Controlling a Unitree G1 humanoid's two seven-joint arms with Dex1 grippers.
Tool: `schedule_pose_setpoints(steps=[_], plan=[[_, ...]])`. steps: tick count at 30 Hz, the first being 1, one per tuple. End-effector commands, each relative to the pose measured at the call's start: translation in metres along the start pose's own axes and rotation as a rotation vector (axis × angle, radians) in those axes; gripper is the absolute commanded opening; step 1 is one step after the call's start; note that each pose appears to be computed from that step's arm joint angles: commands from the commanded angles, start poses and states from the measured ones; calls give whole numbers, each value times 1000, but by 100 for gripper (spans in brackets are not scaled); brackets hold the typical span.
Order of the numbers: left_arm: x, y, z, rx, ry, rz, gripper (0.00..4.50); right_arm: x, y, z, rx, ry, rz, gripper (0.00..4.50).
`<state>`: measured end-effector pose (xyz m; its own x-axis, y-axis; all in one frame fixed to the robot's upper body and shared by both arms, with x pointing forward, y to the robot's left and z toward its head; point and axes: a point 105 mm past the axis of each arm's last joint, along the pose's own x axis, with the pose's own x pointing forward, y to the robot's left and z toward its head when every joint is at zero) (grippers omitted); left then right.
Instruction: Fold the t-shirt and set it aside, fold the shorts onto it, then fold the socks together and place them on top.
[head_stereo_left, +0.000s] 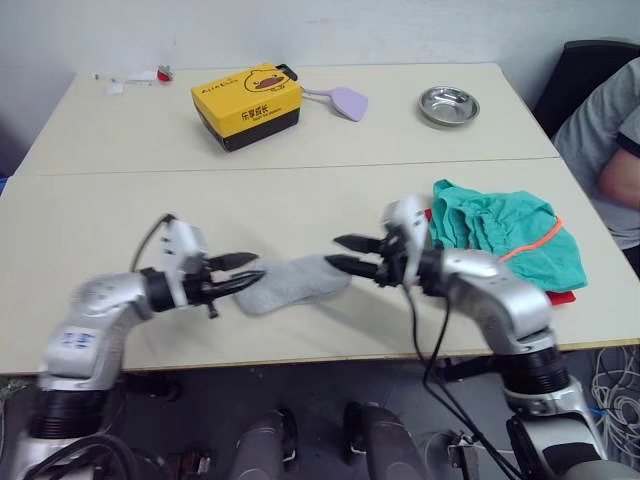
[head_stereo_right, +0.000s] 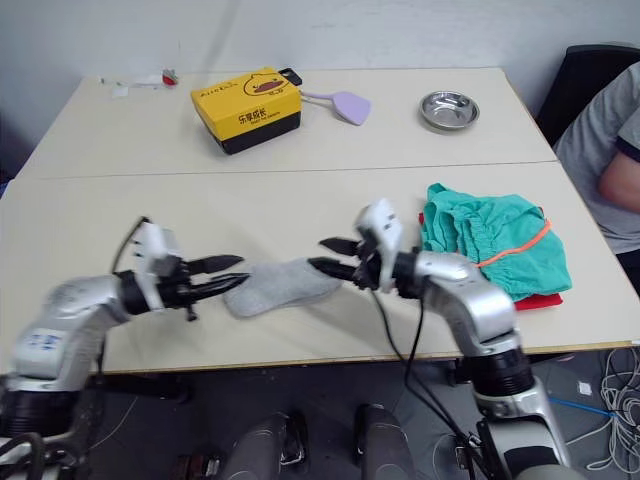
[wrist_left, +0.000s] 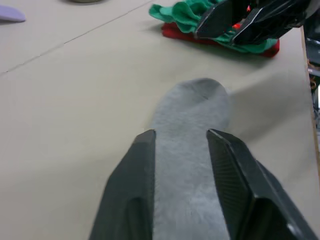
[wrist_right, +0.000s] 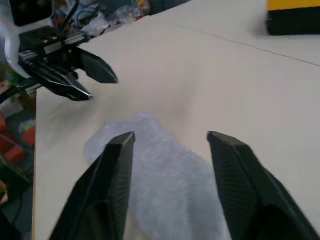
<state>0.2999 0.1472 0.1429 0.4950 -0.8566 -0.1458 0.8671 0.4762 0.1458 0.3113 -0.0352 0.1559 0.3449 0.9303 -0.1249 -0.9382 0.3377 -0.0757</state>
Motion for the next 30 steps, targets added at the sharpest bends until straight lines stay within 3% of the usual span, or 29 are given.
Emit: schedule_pose_setpoints(steps=[1, 2, 3, 6, 12, 19, 22, 25, 30], plan=[[14, 9, -18, 49, 56, 73, 30, 15, -2, -14, -96, 25, -41, 71], [17, 8, -27, 43, 76, 76, 1, 18, -4, -21, -94, 40, -60, 39], [20, 7, -33, 41, 88, 75, 0, 20, -5, -26, -94, 51, -74, 2], [26, 8, -43, 12, 106, 121, 0, 18, -11, -49, -185, 134, -98, 2], [18, 3, -60, -16, 146, 136, 0, -13, -30, -59, -110, 158, -198, 2], [19, -2, -49, -13, 74, 84, 0, -44, -37, -42, 37, 26, -277, 2], [22, -2, -37, 17, 6, 53, 0, -53, -36, -25, 308, -73, -298, 61], [23, -7, -30, 41, -32, 2, 0, -56, -27, -29, 535, -11, -270, 163], [24, -4, -38, 55, -4, -6, 0, -48, -15, -43, 737, 92, -248, 326]])
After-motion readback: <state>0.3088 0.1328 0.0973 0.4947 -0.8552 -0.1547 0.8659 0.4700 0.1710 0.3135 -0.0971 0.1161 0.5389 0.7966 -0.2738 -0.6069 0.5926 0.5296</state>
